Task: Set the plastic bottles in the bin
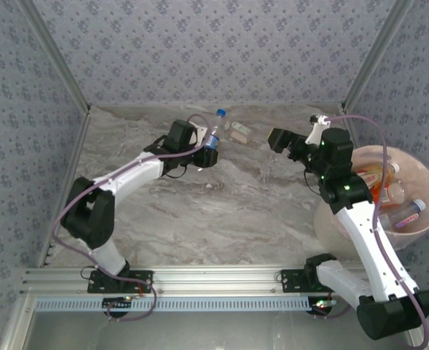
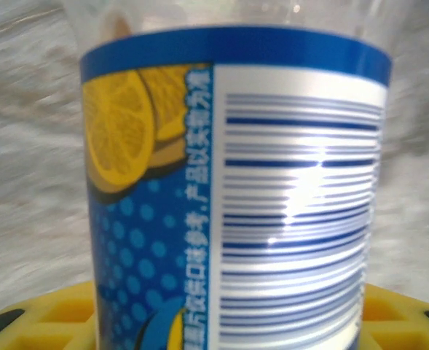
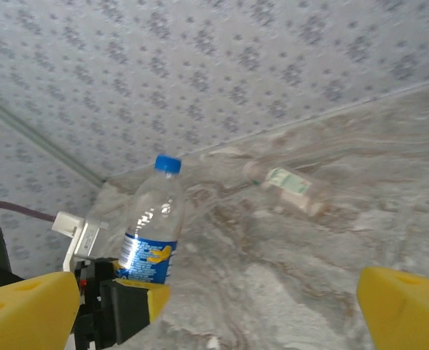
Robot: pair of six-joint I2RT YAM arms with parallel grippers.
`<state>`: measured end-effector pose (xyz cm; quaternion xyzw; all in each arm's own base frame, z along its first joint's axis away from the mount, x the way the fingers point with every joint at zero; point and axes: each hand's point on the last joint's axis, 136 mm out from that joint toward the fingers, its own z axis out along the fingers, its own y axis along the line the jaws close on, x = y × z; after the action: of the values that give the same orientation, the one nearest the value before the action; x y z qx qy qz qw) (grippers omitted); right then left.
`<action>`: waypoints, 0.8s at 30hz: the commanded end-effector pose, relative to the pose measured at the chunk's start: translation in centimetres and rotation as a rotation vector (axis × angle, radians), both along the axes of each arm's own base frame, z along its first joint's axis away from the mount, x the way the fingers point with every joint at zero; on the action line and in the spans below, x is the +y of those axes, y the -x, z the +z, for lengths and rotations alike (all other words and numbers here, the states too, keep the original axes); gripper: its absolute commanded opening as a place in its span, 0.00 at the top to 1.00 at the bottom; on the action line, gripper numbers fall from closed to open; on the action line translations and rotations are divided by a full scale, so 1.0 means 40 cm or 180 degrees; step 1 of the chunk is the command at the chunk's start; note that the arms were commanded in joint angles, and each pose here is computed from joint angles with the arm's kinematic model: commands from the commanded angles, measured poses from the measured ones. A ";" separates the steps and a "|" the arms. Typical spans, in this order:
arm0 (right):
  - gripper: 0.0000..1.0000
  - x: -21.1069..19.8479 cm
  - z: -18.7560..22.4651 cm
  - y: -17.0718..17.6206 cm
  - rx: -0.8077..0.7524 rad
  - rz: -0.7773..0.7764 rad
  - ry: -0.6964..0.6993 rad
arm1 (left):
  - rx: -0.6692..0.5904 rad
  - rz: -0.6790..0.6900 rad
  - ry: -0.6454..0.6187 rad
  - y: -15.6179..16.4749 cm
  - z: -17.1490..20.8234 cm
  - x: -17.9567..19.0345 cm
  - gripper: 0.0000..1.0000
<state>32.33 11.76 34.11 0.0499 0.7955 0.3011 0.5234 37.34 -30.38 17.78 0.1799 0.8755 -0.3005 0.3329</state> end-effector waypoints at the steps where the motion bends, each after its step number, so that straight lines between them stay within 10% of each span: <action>1: 0.00 0.092 0.071 0.011 -0.0307 0.0563 -0.0330 | -0.0067 -0.0380 0.1022 0.045 0.134 -0.081 0.48; 24: 0.06 0.276 0.050 -0.056 -0.0213 0.0980 -0.0444 | -0.0507 -0.1740 0.1795 0.277 0.377 -0.214 0.48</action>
<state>34.28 22.47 33.60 -0.0481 0.7788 0.4182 0.4651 26.88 -38.82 29.25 0.3009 0.6926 -0.5785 0.3083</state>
